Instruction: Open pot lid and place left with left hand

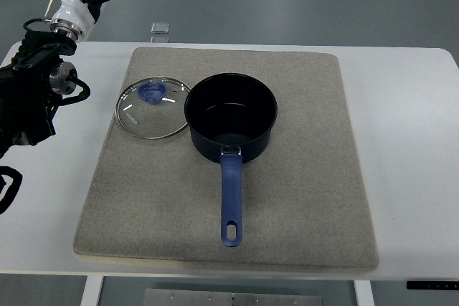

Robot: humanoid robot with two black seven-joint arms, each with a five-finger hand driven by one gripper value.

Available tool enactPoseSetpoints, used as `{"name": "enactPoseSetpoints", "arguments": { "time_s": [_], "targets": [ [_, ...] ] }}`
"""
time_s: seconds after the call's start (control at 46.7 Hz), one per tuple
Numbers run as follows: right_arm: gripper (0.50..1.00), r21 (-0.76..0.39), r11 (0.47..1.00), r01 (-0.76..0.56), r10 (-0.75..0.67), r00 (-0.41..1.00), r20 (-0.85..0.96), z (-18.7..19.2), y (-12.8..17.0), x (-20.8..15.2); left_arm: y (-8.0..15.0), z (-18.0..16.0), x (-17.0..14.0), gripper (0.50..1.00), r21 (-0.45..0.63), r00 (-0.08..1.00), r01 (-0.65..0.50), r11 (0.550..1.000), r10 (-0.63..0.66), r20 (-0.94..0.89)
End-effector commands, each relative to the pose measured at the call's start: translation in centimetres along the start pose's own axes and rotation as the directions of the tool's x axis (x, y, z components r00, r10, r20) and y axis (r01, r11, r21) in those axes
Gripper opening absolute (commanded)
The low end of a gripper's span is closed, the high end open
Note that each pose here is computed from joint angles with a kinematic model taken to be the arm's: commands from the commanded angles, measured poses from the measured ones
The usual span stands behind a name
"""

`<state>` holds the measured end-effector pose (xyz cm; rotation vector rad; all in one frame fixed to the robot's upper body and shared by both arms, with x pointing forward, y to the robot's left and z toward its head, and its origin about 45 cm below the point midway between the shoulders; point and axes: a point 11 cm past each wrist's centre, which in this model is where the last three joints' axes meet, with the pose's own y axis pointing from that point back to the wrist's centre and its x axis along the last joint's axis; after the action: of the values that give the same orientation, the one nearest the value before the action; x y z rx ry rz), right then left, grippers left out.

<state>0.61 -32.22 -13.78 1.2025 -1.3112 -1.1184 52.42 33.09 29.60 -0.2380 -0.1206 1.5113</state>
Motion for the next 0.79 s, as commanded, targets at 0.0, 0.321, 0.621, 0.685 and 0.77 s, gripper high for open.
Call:
{"name": "enactPoseSetpoints", "arguments": {
  "time_s": [0.0, 0.321, 0.621, 0.685, 0.77],
  "targets": [
    [0.915, 0.0, 1.0, 0.0, 0.0, 1.0, 0.0, 0.0, 0.0, 0.0, 0.4, -0.6, 0.4, 0.973, 0.011, 0.999, -0.032, 0.999, 0.031, 0.006],
    [0.915, 0.0, 1.0, 0.0, 0.0, 1.0, 0.0, 0.0, 0.0, 0.0, 1.5, -2.7, 0.7, 0.969, 0.038, 0.989, -0.145, 0.989, 0.145, -0.012],
    [0.915, 0.001, 1.0, 0.0, 0.0, 1.0, -0.001, -0.1, 0.0, 0.0, 2.4, -3.8, 1.2, 0.975, 0.054, 0.98, -0.184, 0.981, 0.187, -0.067],
    [0.915, 0.001, 1.0, 0.0, 0.0, 1.0, 0.0, -0.1, 0.0, 0.0, 2.6, -4.1, 1.1, 0.975, 0.059, 0.981, -0.179, 0.982, 0.183, -0.072],
    [0.915, 0.001, 1.0, 0.0, 0.0, 1.0, 0.0, -0.1, 0.0, 0.0, 2.7, -4.6, 0.4, 0.977, 0.067, 0.982, -0.166, 0.984, 0.171, -0.079]
  ]
}}
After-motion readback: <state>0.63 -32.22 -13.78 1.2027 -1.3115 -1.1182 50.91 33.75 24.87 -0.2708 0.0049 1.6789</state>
